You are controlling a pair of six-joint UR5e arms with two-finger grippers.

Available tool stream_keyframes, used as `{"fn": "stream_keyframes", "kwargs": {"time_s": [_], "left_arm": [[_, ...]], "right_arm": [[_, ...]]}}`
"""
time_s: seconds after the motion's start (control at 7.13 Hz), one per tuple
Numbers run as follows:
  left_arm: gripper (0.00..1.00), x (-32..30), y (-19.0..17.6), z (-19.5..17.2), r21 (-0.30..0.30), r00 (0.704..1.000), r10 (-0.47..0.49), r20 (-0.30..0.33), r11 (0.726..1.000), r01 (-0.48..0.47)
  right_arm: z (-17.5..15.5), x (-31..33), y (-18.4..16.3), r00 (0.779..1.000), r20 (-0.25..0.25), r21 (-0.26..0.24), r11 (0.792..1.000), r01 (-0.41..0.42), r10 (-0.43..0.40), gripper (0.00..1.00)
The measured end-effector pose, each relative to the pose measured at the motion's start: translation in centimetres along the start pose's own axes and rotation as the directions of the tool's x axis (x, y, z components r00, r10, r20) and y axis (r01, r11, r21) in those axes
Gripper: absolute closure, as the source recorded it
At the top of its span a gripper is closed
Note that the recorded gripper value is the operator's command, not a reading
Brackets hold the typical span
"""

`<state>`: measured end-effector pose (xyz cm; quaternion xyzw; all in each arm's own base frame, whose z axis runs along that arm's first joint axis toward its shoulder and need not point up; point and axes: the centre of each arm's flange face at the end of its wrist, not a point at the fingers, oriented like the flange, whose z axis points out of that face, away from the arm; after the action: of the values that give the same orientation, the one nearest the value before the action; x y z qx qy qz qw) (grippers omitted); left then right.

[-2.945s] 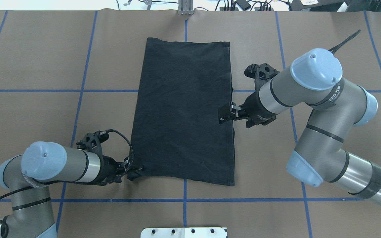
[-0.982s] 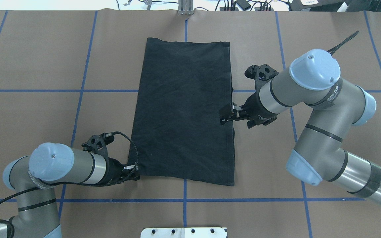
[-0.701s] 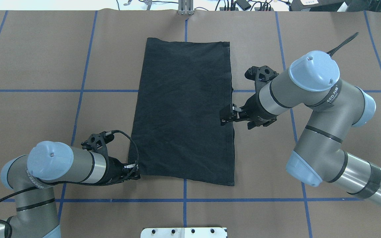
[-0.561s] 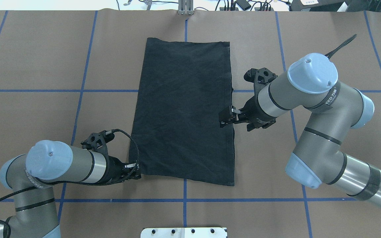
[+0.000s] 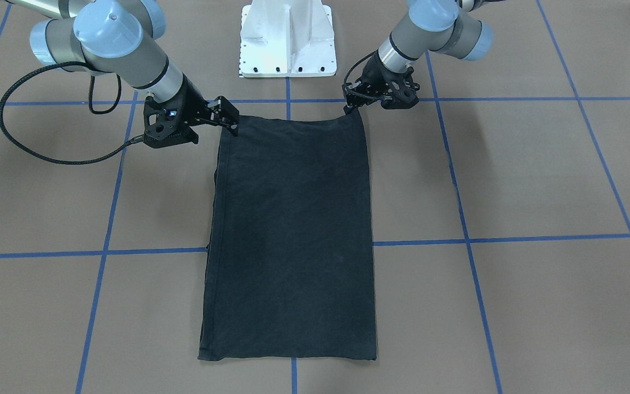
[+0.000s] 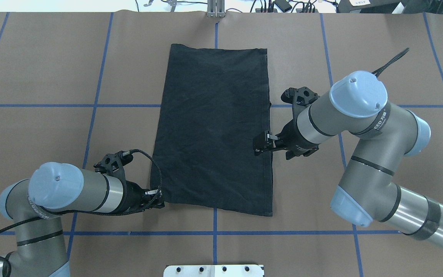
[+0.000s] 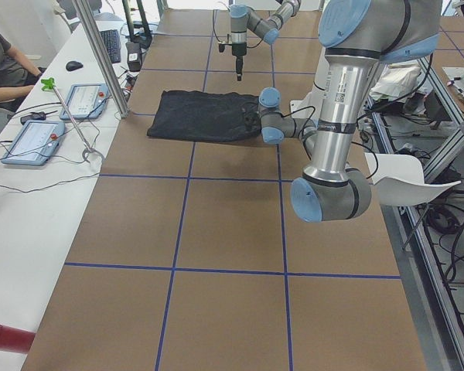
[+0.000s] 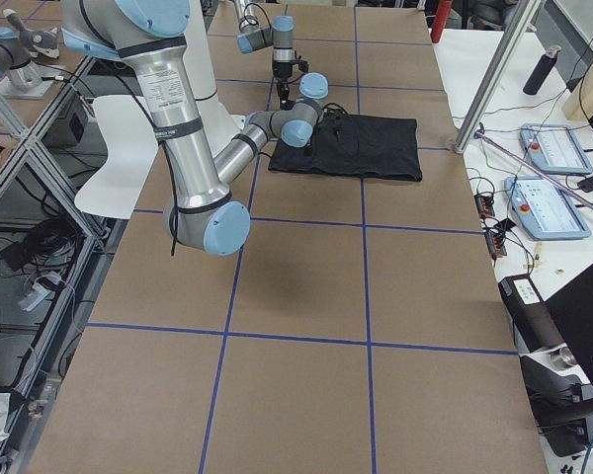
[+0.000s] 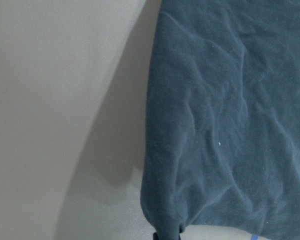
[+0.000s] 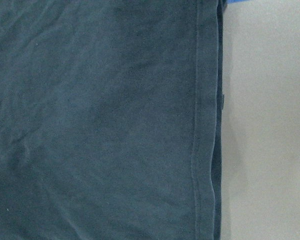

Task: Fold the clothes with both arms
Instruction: 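Move the right gripper toward the shirt's near corner beside the left gripper, then grasp the shirt's near edge corners with both grippers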

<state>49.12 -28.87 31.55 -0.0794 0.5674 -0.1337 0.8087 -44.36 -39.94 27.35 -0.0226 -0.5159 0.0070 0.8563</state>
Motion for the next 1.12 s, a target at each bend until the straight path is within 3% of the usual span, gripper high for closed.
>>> {"fn": "stream_keyframes", "kwargs": {"time_s": [0.56, 1.12], "left_arm": [[1.00, -0.1, -0.1, 0.0, 0.001, 1.000, -0.001, 0.003, 1.000, 0.001], [1.00, -0.2, -0.1, 0.0, 0.001, 1.000, -0.003, 0.004, 1.000, 0.003]], "right_arm": [[6.3, -2.5, 7.1, 0.994, -0.056, -0.003, 0.995, -0.099, 0.098, 0.00], [9.5, -1.5, 8.8, 0.977, -0.175, -0.008, 0.992, -0.129, 0.125, 0.00]]}}
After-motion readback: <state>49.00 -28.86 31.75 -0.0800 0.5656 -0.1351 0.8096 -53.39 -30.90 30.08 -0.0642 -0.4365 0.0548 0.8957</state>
